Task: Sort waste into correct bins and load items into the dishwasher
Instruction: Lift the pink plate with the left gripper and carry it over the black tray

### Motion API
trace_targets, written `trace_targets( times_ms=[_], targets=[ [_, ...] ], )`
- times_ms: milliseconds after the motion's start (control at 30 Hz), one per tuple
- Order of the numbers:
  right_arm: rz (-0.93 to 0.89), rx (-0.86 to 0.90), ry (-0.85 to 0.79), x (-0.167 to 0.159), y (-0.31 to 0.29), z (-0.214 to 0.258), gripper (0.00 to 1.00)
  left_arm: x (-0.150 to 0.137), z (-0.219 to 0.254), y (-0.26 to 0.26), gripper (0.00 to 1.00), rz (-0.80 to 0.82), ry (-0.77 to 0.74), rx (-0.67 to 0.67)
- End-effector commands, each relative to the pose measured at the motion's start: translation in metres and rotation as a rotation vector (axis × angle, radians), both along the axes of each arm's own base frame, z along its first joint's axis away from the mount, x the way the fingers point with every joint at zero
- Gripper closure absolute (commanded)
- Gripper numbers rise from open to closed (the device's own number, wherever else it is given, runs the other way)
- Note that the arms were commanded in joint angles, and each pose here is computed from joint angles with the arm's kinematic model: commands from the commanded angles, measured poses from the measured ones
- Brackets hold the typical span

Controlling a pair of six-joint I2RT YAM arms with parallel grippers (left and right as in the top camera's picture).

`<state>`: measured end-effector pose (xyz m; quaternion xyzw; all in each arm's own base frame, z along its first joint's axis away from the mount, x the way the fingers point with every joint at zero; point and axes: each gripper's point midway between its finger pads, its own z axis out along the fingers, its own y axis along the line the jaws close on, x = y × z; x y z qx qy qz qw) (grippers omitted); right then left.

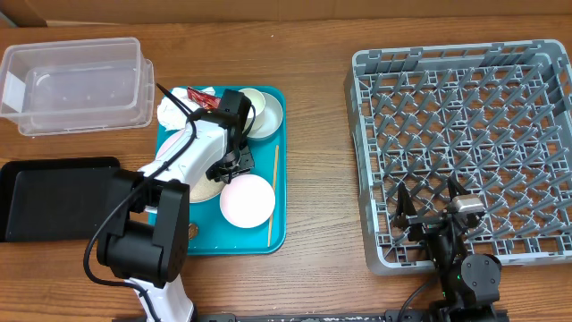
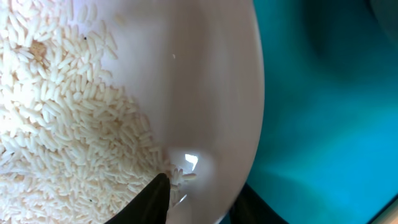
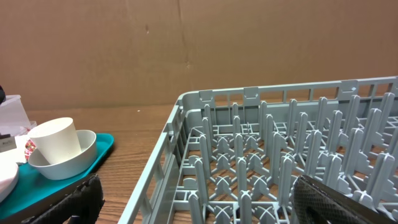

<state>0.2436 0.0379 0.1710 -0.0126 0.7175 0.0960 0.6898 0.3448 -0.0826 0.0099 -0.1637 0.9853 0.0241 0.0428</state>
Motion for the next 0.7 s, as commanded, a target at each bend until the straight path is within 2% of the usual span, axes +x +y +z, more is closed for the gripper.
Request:
trace_targets(
  times_ms=[0, 67, 167, 300, 667],
  targets=[
    [-0.007, -0.004, -0.009, 0.0002, -0.0014, -0.0009, 0.00, -0.0043, -0.0023, 0.0043, 0.70, 0.008, 0.012, 0.025],
    [-0.007, -0.004, -0.009, 0.0002, -0.0014, -0.0009, 0.00, -0.0053, -0.0012, 0.0046, 0.73, 0.009, 0.017, 0.026],
    [-0.007, -0.004, -0.009, 0.0002, -0.0014, -0.0009, 0.00, -0.0064, 0.0017, 0.0055, 0.87, 0.008, 0.019, 0.031],
    [-0.007, -0.004, -0.009, 0.0002, -0.0014, -0.0009, 0.00, -0.0083, 0.0033, 0.0063, 0.96, 0.007, 0.026, 0.034],
    [-0.007, -0.004, -0.009, 0.0002, -0.0014, -0.0009, 0.00, -0.0089, 0.0075, 0.0070, 0.96, 0.005, 0.035, 0.040]
  ],
)
